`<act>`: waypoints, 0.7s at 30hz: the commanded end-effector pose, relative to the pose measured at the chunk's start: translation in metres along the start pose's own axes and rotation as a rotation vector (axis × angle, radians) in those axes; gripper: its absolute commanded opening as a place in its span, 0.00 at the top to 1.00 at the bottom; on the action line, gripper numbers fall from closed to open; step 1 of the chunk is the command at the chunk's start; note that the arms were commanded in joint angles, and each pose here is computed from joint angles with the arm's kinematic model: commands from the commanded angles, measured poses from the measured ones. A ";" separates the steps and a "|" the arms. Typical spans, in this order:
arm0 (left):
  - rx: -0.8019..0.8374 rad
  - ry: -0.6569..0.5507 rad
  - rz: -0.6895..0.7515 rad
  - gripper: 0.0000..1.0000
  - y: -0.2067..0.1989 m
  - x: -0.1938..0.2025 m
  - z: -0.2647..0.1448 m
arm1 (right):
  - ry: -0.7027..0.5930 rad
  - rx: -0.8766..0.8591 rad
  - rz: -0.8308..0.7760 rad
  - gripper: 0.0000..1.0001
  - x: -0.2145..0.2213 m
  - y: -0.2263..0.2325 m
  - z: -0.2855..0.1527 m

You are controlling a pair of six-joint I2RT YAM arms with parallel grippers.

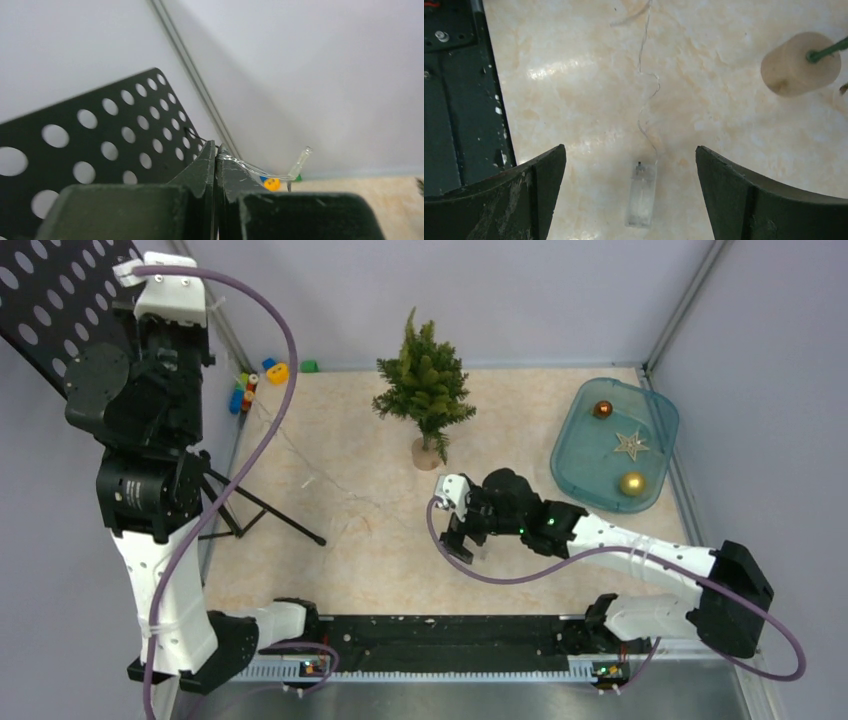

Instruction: Decorate the small christmas tree

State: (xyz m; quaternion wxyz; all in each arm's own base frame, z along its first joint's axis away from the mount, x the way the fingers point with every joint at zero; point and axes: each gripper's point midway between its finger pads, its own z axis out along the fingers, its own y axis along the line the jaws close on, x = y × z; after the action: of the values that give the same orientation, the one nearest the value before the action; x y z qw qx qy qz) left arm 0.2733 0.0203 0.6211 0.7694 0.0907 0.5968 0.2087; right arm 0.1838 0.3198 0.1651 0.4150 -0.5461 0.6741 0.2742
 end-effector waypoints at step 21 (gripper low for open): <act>-0.366 -0.253 0.020 1.00 0.076 -0.081 0.019 | -0.432 0.066 0.023 0.10 -0.292 -0.065 -0.006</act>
State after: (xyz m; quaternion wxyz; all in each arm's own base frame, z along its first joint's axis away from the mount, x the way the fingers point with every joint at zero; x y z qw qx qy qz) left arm 0.2786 0.0468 0.7030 0.8201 0.0146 0.4878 0.2988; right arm 0.2413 0.3934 0.5066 0.6637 -0.4279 0.5074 0.3448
